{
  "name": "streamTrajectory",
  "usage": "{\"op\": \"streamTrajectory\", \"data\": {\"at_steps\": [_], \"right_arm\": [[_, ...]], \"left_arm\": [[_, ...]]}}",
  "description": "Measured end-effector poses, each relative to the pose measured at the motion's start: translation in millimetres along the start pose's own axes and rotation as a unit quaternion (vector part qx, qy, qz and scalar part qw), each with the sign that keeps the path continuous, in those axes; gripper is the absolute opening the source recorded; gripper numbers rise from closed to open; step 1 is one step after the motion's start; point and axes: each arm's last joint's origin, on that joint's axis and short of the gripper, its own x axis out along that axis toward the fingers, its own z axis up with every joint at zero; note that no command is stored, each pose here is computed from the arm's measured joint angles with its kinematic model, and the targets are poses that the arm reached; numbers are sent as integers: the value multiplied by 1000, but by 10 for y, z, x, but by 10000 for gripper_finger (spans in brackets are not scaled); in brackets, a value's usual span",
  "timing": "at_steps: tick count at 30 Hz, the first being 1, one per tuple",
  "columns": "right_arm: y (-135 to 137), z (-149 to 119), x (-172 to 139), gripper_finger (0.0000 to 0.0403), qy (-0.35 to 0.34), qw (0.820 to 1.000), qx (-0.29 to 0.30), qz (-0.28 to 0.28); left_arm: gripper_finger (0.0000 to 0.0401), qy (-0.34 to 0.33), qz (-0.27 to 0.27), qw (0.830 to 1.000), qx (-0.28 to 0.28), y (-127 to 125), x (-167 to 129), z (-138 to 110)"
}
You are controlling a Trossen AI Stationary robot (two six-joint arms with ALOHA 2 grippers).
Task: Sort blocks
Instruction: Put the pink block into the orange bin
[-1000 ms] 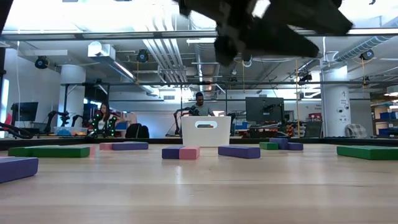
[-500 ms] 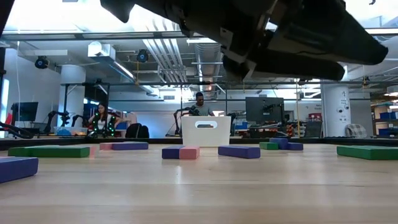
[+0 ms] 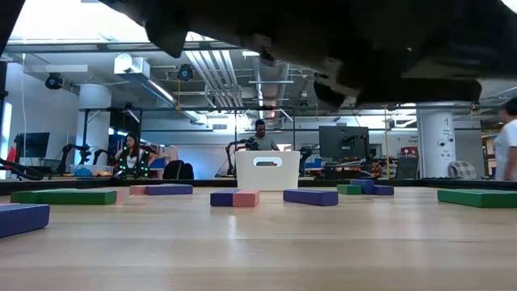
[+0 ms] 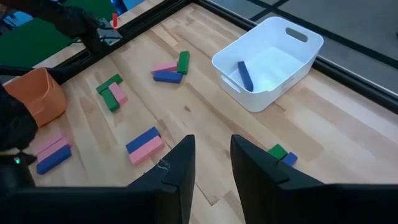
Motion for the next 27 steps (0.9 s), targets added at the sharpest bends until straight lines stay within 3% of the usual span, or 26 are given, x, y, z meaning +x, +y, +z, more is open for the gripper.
{"op": "streamTrajectory", "data": {"at_steps": [6,10,27], "right_arm": [[-7,4,2,107,0,1000,1,-2],[-9,6,4,115,-1,1000,2,-3],[-14,7,8,130,-1,1000,-10,-4]], "left_arm": [[232,-22,10,1000,4,-90,231,35],[247,-3,8,1000,-9,-132,331,23],[315,23,10,998,-62,-170,332,36]]}}
